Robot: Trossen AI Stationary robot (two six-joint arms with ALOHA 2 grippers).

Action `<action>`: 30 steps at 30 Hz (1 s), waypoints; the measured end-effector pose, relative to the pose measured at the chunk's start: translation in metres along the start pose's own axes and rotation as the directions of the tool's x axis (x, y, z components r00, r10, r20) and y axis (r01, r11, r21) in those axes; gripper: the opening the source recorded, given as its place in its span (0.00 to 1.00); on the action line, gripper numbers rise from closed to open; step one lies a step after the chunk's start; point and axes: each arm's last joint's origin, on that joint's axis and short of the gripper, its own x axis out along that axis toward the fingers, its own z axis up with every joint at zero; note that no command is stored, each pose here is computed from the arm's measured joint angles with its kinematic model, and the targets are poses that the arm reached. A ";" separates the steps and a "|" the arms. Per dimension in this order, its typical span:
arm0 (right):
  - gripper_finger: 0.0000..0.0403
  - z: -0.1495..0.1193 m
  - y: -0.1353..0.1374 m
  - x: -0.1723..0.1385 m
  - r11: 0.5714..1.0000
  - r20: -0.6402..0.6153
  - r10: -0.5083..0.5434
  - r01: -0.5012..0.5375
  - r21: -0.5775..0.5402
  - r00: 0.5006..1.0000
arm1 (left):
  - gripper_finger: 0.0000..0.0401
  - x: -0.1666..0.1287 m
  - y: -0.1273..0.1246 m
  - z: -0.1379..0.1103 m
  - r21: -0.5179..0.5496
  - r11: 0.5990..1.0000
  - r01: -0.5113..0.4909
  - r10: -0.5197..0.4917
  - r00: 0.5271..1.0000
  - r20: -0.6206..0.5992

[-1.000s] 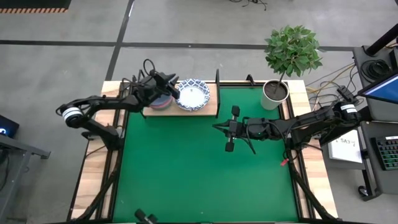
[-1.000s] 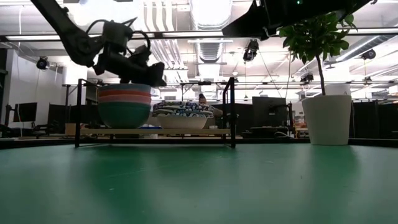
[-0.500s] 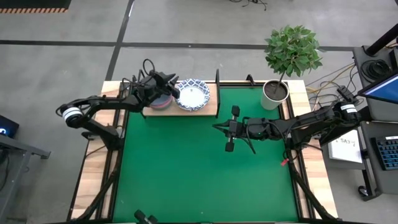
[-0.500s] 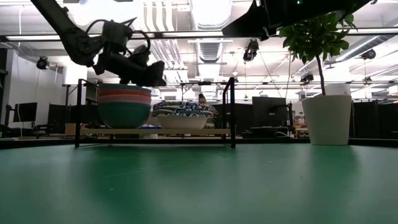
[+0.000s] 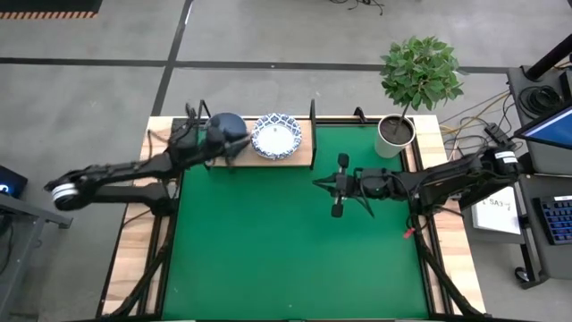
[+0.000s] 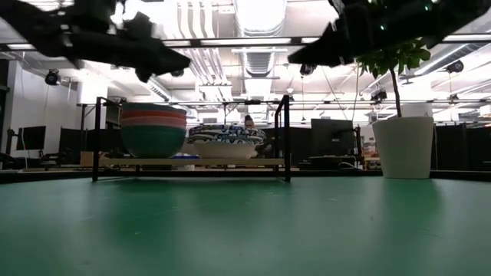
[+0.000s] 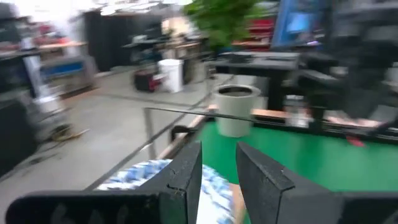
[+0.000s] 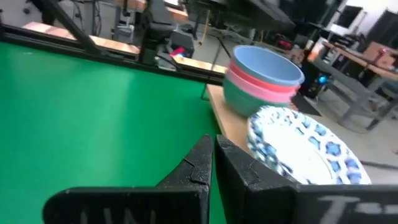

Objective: Place and stack bowls onto a shelf
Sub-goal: Return to Home Position

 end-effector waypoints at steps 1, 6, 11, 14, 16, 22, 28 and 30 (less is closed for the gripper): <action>0.02 -0.003 -0.003 -0.003 1.000 -0.001 0.000 0.000 0.011 1.000 | 0.20 -0.008 -0.004 -0.003 0.000 1.000 0.026 -0.026 1.000 0.011; 0.02 -0.016 -0.022 -0.020 0.996 0.039 0.048 -0.051 0.079 0.998 | 0.20 -0.045 -0.012 -0.018 -0.033 0.998 0.053 -0.051 0.995 0.081; 0.02 -0.029 -0.034 -0.040 0.992 0.056 0.022 -0.029 0.122 0.998 | 0.20 -0.068 -0.014 -0.032 -0.042 0.998 0.055 -0.048 0.988 0.147; 0.02 -0.038 -0.035 -0.051 0.992 0.064 0.009 -0.017 0.125 0.998 | 0.20 -0.077 -0.015 -0.039 -0.052 0.997 0.058 -0.048 0.983 0.179; 0.02 -0.044 -0.035 -0.059 0.991 0.073 0.002 -0.011 0.131 0.997 | 0.20 -0.081 -0.015 -0.042 -0.059 0.996 0.066 -0.054 0.981 0.185; 0.02 -0.062 -0.035 -0.082 0.982 0.106 -0.030 0.010 0.187 0.994 | 0.20 -0.087 -0.021 -0.043 -0.132 0.957 0.257 -0.228 0.953 0.202; 0.02 -0.076 -0.033 -0.099 0.978 0.158 -0.054 0.021 0.205 0.986 | 0.20 -0.091 -0.030 -0.047 -0.162 0.838 0.522 -0.493 0.850 0.187; 0.02 -0.079 -0.032 -0.104 0.978 0.173 -0.062 0.025 0.207 0.983 | 0.19 -0.091 -0.033 -0.056 -0.151 0.831 0.536 -0.512 0.842 0.170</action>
